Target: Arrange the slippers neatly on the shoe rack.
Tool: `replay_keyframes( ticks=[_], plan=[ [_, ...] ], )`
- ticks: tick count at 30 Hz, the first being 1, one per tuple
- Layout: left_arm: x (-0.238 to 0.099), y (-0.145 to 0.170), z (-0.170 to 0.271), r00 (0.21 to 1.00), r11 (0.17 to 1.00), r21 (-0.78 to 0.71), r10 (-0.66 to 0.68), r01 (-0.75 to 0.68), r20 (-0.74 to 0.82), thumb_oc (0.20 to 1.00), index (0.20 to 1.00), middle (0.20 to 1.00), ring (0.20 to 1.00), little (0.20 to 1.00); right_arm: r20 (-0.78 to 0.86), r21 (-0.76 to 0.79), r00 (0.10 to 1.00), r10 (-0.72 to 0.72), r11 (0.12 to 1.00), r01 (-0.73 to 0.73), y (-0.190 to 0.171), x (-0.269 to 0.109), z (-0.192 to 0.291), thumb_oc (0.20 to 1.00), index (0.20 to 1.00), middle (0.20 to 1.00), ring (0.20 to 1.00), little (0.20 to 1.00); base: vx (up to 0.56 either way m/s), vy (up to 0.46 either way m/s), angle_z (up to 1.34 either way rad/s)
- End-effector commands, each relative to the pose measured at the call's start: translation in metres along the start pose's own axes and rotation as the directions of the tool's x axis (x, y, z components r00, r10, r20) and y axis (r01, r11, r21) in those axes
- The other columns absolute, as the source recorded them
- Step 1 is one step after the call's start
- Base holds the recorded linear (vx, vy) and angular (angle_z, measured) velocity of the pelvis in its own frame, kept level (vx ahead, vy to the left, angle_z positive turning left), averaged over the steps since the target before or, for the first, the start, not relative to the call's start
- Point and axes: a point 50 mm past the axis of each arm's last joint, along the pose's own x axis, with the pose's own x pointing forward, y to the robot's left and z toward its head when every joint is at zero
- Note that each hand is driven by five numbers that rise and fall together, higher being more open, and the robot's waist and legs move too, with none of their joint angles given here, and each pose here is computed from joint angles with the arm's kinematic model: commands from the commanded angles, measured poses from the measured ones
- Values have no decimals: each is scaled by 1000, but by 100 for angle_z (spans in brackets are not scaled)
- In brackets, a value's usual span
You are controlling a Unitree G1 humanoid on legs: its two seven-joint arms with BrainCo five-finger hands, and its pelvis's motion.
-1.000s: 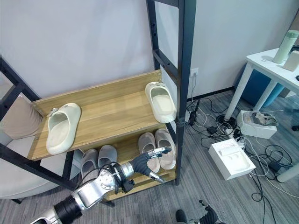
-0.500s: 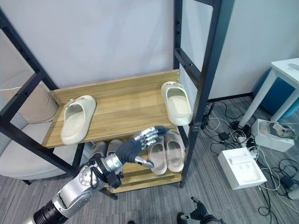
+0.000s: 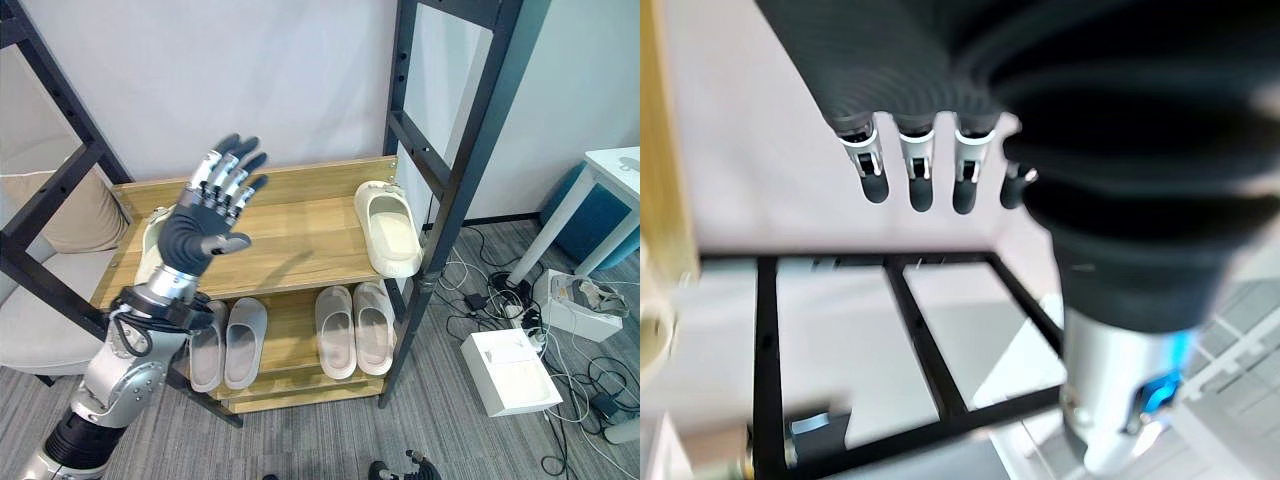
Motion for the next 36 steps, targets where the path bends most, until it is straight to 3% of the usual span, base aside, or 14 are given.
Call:
replay_keyframes(
  ticks=[1, 2, 4, 7, 8, 10, 11, 12, 14, 15, 18, 21, 26, 36],
  plan=[
    [21, 33, 35, 983, 925, 365, 44, -106, 176, 1000, 1000, 1000, 1000, 1000, 119, 13, 992, -33, 999, 31, -17, 3, 26, 1000, 1000, 1000, 1000, 1000, 13, 2, 3],
    [22, 33, 35, 983, 924, 367, 44, -107, 176, 1000, 1000, 1000, 1000, 1000, 120, 13, 992, -32, 999, 31, -17, 3, 26, 1000, 1000, 1000, 1000, 1000, 0, 0, 0],
    [24, 60, 46, 981, 780, 601, 81, -173, 177, 1000, 1000, 1000, 1000, 1000, 140, 12, 989, -47, 999, 46, -24, 2, 29, 1000, 1000, 1000, 1000, 1000, 11, 5, 6],
    [24, 68, 52, 977, 714, 671, 90, -199, 194, 1000, 1000, 1000, 1000, 1000, 156, 18, 987, -49, 999, 47, -25, 0, 31, 1000, 1000, 1000, 1000, 1000, -2, 4, 5],
    [21, 81, 56, 978, 581, 786, 106, -209, 182, 1000, 1000, 1000, 1000, 1000, 165, 16, 984, -61, 998, 59, -28, -1, 32, 1000, 1000, 1000, 1000, 1000, 8, 6, 3],
    [20, 84, 57, 977, 549, 808, 113, -212, 180, 1000, 1000, 1000, 1000, 1000, 167, 18, 984, -62, 998, 60, -29, -1, 32, 1000, 1000, 1000, 1000, 1000, 0, 0, 0],
    [19, 92, 56, 980, 455, 868, 124, -198, 159, 1000, 1000, 1000, 1000, 1000, 171, 9, 983, -65, 998, 65, -30, -2, 33, 1000, 1000, 1000, 1000, 1000, 0, 0, 0],
    [19, 92, 56, 980, 453, 869, 123, -198, 159, 1000, 1000, 1000, 1000, 1000, 171, 9, 983, -65, 998, 64, -30, -2, 33, 1000, 1000, 1000, 1000, 1000, 0, 0, 0],
    [20, 97, 54, 983, 341, 924, 123, -174, 139, 1000, 1000, 1000, 1000, 1000, 183, 8, 981, -71, 997, 71, -31, -2, 36, 1000, 1000, 1000, 1000, 1000, -2, 2, 2],
    [21, 97, 54, 983, 341, 924, 123, -174, 139, 1000, 1000, 1000, 1000, 1000, 183, 8, 981, -71, 997, 71, -31, -2, 36, 1000, 1000, 1000, 1000, 1000, 0, 0, 0],
    [27, 104, 53, 991, 138, 985, 94, -104, 92, 1000, 1000, 1000, 1000, 1000, 202, 3, 976, -87, 996, 88, -35, -1, 41, 1000, 1000, 1000, 1000, 1000, 0, 0, 0],
    [29, 106, 46, 993, 100, 992, 95, -74, 65, 1000, 1000, 1000, 1000, 1000, 207, 7, 974, -91, 996, 91, -36, -1, 43, 1000, 1000, 1000, 1000, 1000, -1, 0, 1],
    [33, 121, 26, 988, -56, 997, 147, 50, -42, 1000, 1000, 1000, 1000, 1000, 210, -7, 973, -92, 995, 96, -37, -4, 42, 1000, 1000, 1000, 1000, 1000, 0, 0, 0],
    [45, 143, 6, 958, -193, 957, 228, 218, -172, 1000, 1000, 1000, 1000, 1000, 185, -13, 977, -106, 994, 110, -43, -7, 34, 1000, 1000, 1000, 1000, 1000, -1, -6, -7]
  ],
)
